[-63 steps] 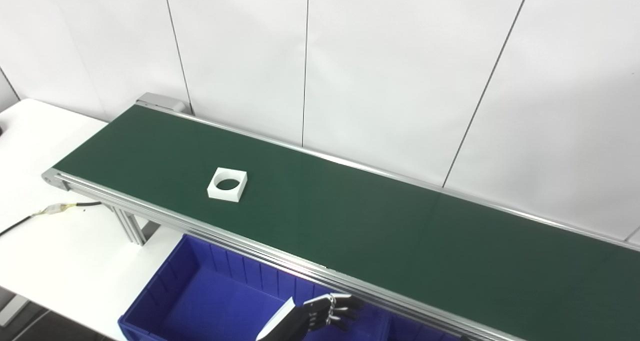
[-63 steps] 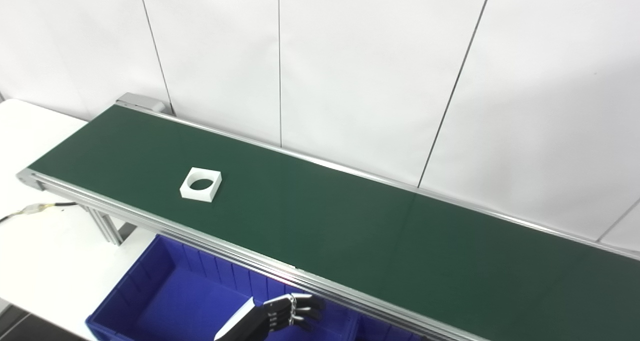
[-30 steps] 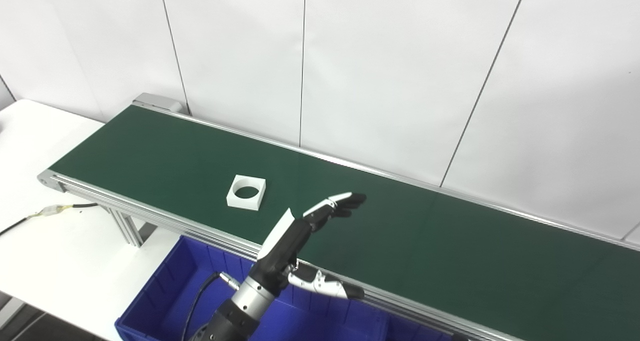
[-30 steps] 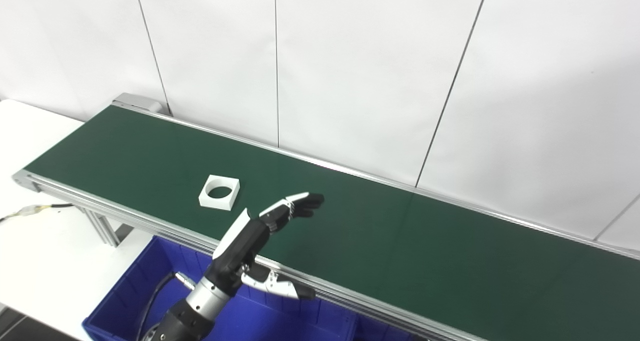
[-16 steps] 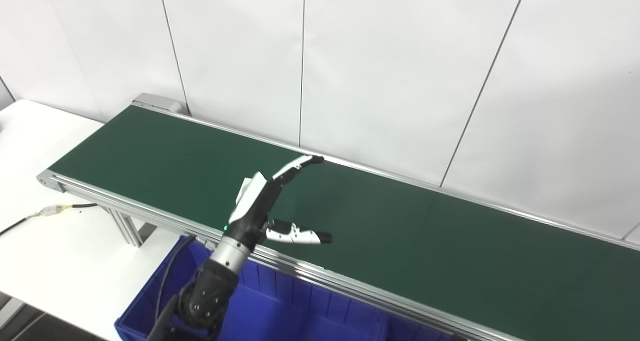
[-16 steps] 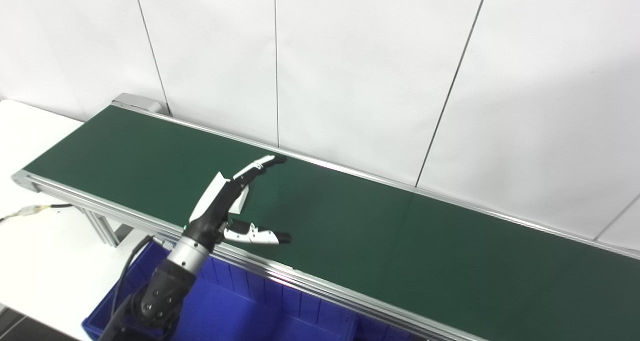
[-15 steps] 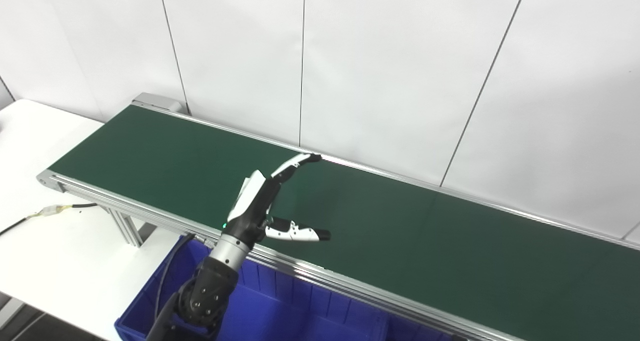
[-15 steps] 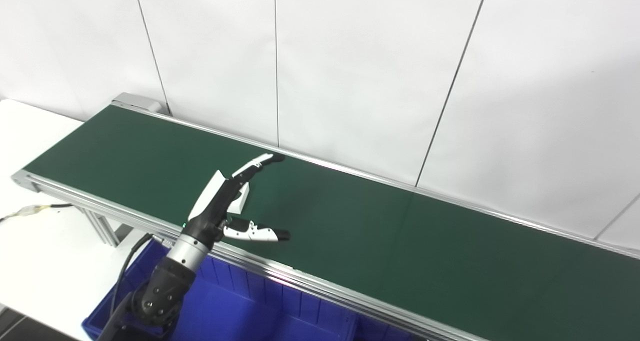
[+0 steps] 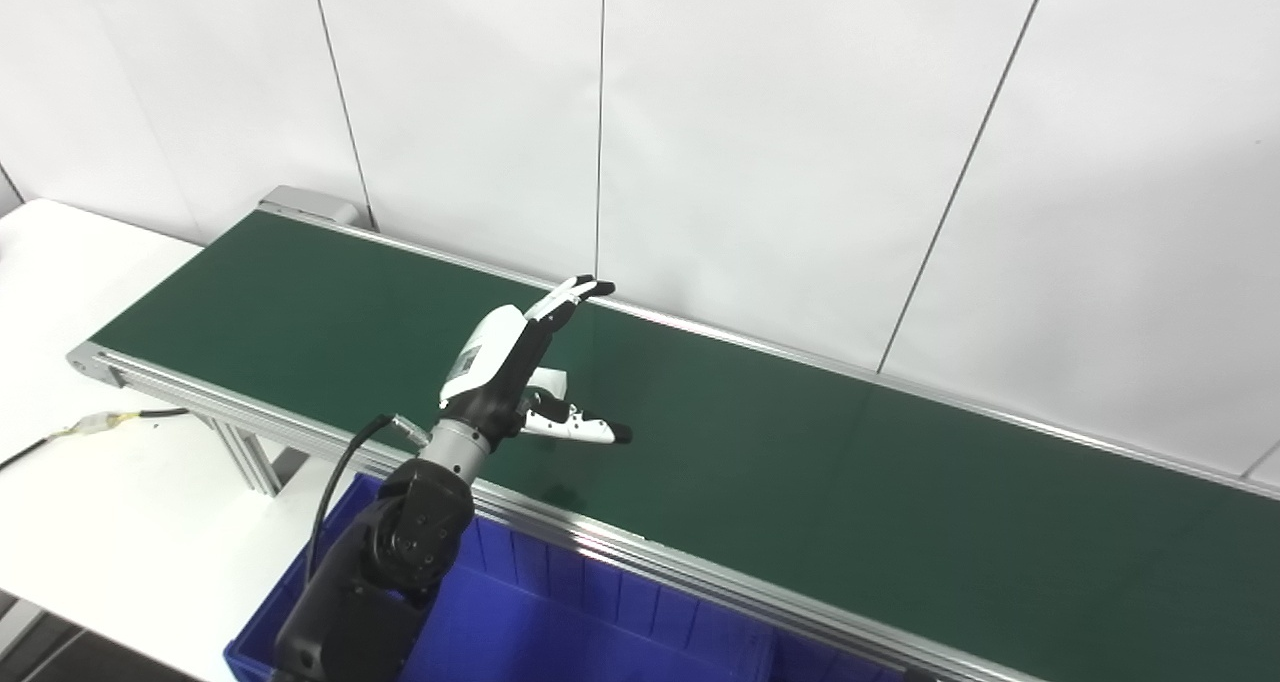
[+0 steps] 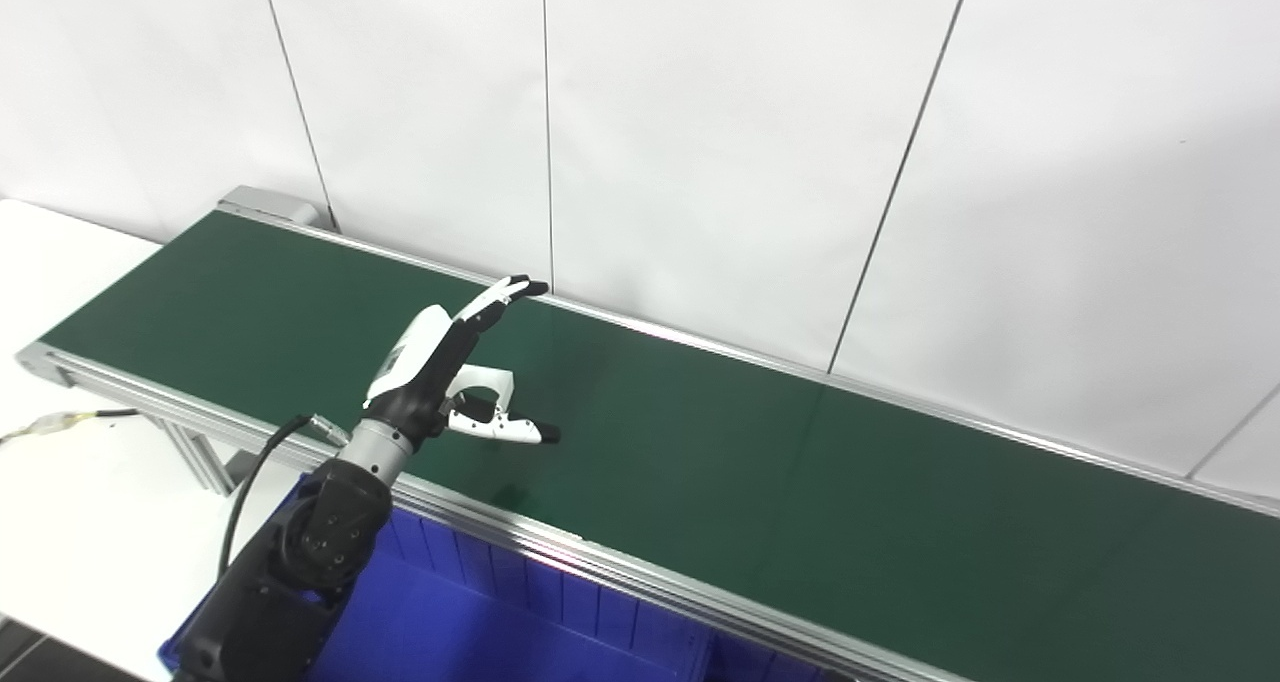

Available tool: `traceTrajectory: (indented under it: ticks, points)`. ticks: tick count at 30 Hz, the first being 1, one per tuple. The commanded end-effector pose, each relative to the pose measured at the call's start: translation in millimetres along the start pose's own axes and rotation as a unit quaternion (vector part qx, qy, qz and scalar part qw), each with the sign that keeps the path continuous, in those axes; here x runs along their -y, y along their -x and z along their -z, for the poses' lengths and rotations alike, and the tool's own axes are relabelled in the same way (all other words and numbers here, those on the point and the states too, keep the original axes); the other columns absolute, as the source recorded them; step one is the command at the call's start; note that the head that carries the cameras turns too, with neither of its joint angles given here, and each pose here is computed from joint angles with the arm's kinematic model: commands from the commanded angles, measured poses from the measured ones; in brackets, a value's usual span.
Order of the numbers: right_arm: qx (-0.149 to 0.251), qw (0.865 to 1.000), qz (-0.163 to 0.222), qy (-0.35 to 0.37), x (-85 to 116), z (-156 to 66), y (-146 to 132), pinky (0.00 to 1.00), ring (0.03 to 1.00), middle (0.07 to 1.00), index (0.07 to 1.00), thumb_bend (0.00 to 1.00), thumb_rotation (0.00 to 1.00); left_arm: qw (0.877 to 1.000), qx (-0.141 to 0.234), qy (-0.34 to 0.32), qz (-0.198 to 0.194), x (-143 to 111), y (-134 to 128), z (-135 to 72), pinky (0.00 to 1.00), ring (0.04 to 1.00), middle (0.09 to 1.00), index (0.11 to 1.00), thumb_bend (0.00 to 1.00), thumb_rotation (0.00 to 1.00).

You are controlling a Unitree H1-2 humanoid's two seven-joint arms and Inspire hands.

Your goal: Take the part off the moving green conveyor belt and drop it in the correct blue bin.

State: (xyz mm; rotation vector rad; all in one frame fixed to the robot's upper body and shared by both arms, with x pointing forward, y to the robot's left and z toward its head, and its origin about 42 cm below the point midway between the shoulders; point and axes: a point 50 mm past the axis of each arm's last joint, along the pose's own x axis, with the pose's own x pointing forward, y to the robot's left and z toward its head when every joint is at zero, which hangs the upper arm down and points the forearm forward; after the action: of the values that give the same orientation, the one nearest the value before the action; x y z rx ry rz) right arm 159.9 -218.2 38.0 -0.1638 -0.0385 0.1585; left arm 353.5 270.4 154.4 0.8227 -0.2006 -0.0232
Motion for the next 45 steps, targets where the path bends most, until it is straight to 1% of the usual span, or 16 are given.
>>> traceTrajectory:
  ticks: [1, 4, 6, 8, 11, 18, 24, 28, 33, 36, 37, 40, 42, 43, 44, 45]
  points:
    - [0.045, 0.999, 0.005, 0.000, 1.0, -10.9, -5.0, 0.59, 0.702, 0.749, 0.782, 0.87, 0.04, 0.999, 0.014, -0.024, -0.025, -18.6, -17.1, -9.0, 0.92, 0.968, 0.964, 0.904, 0.82, 0.09]
    - [0.046, 0.999, 0.004, 0.001, 0.3, -11.1, -5.2, 0.59, 0.703, 0.751, 0.781, 0.88, 0.05, 0.999, -0.007, -0.042, -0.016, -20.0, -20.6, -5.5, 0.93, 0.970, 0.970, 0.912, 0.81, 0.03]
    - [0.047, 0.999, 0.003, -0.002, -0.1, -11.6, -5.7, 0.59, 0.701, 0.751, 0.782, 0.87, 0.04, 0.998, -0.017, -0.066, -0.006, -21.0, -24.0, -3.3, 0.94, 0.975, 0.975, 0.920, 0.81, 0.01]
    - [0.046, 0.999, 0.004, -0.005, -0.1, -11.5, -5.5, 0.59, 0.701, 0.751, 0.782, 0.87, 0.04, 0.996, -0.023, -0.080, 0.002, -21.6, -26.8, -1.8, 0.95, 0.978, 0.978, 0.921, 0.81, 0.00]
    - [0.044, 0.999, 0.004, -0.005, -0.2, -10.6, -5.2, 0.60, 0.705, 0.751, 0.782, 0.87, 0.04, 0.994, -0.031, -0.101, 0.018, -21.5, -31.8, 0.5, 0.99, 0.996, 0.991, 0.930, 0.83, 0.00]
    - [0.045, 0.999, 0.004, -0.004, -2.3, -10.5, -7.0, 0.59, 0.698, 0.745, 0.778, 0.88, 0.05, 0.989, -0.052, -0.123, 0.059, -16.4, -46.8, 2.4, 1.00, 1.000, 1.000, 0.946, 0.81, 0.00]
    - [0.044, 0.999, 0.005, -0.005, -3.9, -10.4, -6.0, 0.59, 0.698, 0.747, 0.779, 0.88, 0.05, 0.985, -0.054, -0.142, 0.085, -6.4, -57.3, 4.1, 1.00, 1.000, 1.000, 0.953, 0.84, 0.00]
    - [0.045, 0.999, 0.007, -0.006, -4.8, -10.7, -6.2, 0.59, 0.692, 0.742, 0.777, 0.88, 0.05, 0.982, -0.052, -0.155, 0.094, 2.3, -61.8, 6.7, 1.00, 1.000, 1.000, 0.949, 0.84, 0.00]
    - [0.045, 0.999, 0.008, -0.006, -6.2, -11.0, -6.0, 0.58, 0.693, 0.741, 0.779, 0.88, 0.05, 0.979, -0.057, -0.159, 0.111, 10.8, -65.0, 7.8, 1.00, 1.000, 1.000, 0.950, 0.80, 0.00]
    - [0.045, 0.999, 0.009, -0.005, -6.7, -11.1, -5.4, 0.58, 0.688, 0.737, 0.777, 0.88, 0.05, 0.979, -0.061, -0.154, 0.121, 16.5, -64.7, 9.4, 1.00, 0.981, 0.993, 0.942, 0.77, 0.00]
    - [0.045, 0.999, 0.009, -0.005, -6.7, -11.1, -5.2, 0.58, 0.687, 0.736, 0.777, 0.88, 0.05, 0.979, -0.061, -0.153, 0.123, 17.8, -64.6, 9.7, 1.00, 0.942, 0.975, 0.933, 0.76, 0.00]
    - [0.044, 0.999, 0.009, -0.003, -6.0, -10.8, -3.8, 0.58, 0.688, 0.740, 0.778, 0.87, 0.06, 0.978, -0.062, -0.153, 0.129, 23.6, -64.1, 11.0, 0.98, 0.871, 0.938, 0.903, 0.72, 0.00]
    - [0.044, 0.999, 0.010, -0.004, -5.8, -10.9, -3.0, 0.58, 0.690, 0.742, 0.776, 0.87, 0.04, 0.977, -0.062, -0.157, 0.130, 26.7, -64.0, 12.1, 0.95, 0.798, 0.917, 0.880, 0.69, 0.00]
    - [0.043, 0.999, 0.010, -0.007, -5.8, -10.9, -2.6, 0.58, 0.692, 0.742, 0.776, 0.87, 0.03, 0.977, -0.061, -0.159, 0.130, 27.8, -64.1, 12.8, 0.92, 0.779, 0.906, 0.868, 0.66, 0.00]
    - [0.043, 0.999, 0.010, -0.008, -5.7, -10.8, -2.0, 0.58, 0.693, 0.742, 0.776, 0.87, 0.03, 0.977, -0.060, -0.162, 0.129, 28.8, -64.1, 13.6, 0.92, 0.777, 0.904, 0.867, 0.66, 0.00]
    - [0.043, 0.999, 0.009, -0.009, -5.6, -10.6, -1.6, 0.58, 0.695, 0.744, 0.778, 0.87, 0.03, 0.977, -0.060, -0.162, 0.128, 29.6, -64.1, 14.5, 0.89, 0.781, 0.895, 0.858, 0.63, 0.00]
